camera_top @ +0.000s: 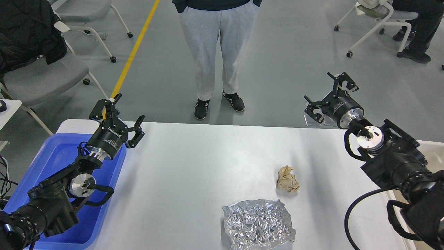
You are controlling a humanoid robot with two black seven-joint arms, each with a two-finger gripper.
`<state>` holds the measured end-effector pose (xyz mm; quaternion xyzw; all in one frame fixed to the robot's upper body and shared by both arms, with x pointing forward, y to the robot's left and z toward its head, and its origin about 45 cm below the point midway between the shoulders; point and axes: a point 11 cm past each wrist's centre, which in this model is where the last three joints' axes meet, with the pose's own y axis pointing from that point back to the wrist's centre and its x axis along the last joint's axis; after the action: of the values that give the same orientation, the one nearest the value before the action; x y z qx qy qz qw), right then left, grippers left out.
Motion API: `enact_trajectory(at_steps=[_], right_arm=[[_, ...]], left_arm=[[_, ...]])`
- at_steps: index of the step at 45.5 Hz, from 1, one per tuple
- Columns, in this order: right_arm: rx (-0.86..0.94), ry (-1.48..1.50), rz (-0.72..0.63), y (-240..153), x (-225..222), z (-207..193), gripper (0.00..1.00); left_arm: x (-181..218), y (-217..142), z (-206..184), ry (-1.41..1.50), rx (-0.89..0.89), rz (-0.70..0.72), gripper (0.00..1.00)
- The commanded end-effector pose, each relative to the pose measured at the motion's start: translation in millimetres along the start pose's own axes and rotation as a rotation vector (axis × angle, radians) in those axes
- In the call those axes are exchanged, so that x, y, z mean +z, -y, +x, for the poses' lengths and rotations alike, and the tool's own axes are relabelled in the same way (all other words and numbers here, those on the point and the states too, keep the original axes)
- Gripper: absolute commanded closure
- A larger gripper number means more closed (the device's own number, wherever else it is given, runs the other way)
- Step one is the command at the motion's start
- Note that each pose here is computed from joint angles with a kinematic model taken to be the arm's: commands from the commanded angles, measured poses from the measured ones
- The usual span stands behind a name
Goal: Tidy desktop
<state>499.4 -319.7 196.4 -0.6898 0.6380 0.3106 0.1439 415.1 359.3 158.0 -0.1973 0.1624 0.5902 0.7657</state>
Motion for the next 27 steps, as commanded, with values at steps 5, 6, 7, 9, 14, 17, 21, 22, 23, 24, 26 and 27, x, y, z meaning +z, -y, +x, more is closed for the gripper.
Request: enact_trajectory(at_steps=[5, 6, 7, 9, 14, 17, 21, 22, 23, 24, 26, 27], right_arm=[[0.008, -0.006, -0.002, -2, 0, 5, 0.0], [0.005, -0.006, -0.005, -2, 2, 4, 0.0], [0.003, -0.009, -0.007, -2, 2, 4, 0.0], [0.002, -0.012, -0.012, -2, 4, 5, 0.0], [-0.011, -0.011, -0.017, -5, 6, 8, 0.0], [-0.045, -0.007, -0.016, -5, 7, 4, 0.01], [-0.044, -0.011, -0.01, -6, 3, 6, 0.01], [-0.041, -0.012, -0.008, -7, 2, 7, 0.01], [-0.038, -0.014, -0.005, -7, 0, 9, 0.01], [-0.034, -0.018, -0.002, -8, -3, 11, 0.01], [-0.024, -0.025, 0.005, -10, -9, 16, 0.01], [-0.023, -0.03, 0.007, -11, -10, 18, 0.01]], left_arm=[[0, 0, 0, 0.0, -0.001, 0.0, 0.0], [0, 0, 0, 0.0, -0.001, 0.0, 0.0], [0, 0, 0, 0.0, -0.001, 0.0, 0.0], [0, 0, 0, 0.0, -0.001, 0.0, 0.0], [0, 0, 0, 0.001, 0.001, 0.0, 0.0], [0, 0, 0, 0.0, -0.001, 0.0, 0.0], [0, 0, 0, 0.0, -0.001, 0.0, 0.0], [0, 0, 0, 0.0, -0.001, 0.0, 0.0], [0, 0, 0, -0.001, 0.0, -0.001, 0.0], [0, 0, 0, -0.001, 0.0, -0.001, 0.0], [0, 0, 0, 0.0, -0.001, 0.0, 0.0], [0, 0, 0, 0.0, -0.001, 0.0, 0.0]])
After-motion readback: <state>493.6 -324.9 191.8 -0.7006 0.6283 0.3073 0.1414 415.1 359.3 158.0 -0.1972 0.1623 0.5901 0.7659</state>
